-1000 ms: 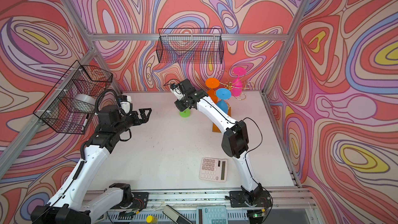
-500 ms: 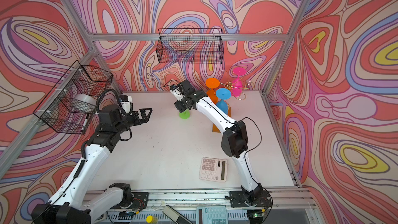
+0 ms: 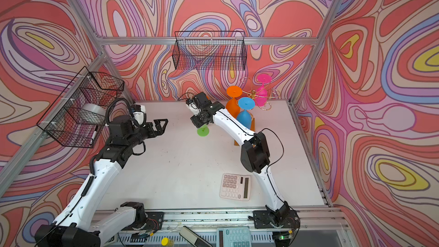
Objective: Take the wine glass off the wine glass rack
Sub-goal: 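Open the right gripper off the green glass bowl and lift away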
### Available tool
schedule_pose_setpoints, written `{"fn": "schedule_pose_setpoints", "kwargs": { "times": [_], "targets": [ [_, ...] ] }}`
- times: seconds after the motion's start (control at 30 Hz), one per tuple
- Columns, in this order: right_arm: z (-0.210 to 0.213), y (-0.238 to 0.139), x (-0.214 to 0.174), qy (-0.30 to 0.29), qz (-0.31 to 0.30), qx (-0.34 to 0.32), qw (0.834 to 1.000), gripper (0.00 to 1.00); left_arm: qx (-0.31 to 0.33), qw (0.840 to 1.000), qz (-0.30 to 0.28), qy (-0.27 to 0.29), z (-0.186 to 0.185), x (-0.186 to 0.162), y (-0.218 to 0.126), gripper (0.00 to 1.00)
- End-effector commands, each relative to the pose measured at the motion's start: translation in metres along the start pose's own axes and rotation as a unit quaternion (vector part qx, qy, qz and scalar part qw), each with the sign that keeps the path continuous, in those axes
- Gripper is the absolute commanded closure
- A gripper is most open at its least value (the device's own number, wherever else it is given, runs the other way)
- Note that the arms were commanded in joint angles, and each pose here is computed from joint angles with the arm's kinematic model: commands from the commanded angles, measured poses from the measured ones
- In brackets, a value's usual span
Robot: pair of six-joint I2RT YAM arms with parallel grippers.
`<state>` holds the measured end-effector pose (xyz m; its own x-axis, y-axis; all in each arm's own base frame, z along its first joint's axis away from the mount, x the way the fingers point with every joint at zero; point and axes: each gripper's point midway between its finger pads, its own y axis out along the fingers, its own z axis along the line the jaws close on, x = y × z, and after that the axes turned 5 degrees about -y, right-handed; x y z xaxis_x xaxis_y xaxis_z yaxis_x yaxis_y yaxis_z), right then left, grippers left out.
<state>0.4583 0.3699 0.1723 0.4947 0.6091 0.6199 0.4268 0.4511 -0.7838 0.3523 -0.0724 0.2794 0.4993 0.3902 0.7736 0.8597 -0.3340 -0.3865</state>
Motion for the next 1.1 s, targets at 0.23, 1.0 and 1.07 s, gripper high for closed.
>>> {"fn": "schedule_pose_setpoints", "kwargs": {
  "times": [0.23,1.0,1.07],
  "targets": [
    [-0.003,0.013,0.001,-0.002,0.005,-0.010,1.000,1.00,-0.007,1.000,-0.003,0.003,-0.002,0.000,0.002,0.04],
    [-0.005,0.005,0.030,-0.018,-0.034,-0.011,0.999,0.66,-0.003,1.000,-0.005,0.004,-0.001,0.001,0.000,0.04],
    [-0.005,0.000,0.037,-0.018,-0.045,-0.010,0.999,0.62,-0.002,1.000,-0.006,0.004,-0.001,0.002,0.000,0.04]
  ]
}}
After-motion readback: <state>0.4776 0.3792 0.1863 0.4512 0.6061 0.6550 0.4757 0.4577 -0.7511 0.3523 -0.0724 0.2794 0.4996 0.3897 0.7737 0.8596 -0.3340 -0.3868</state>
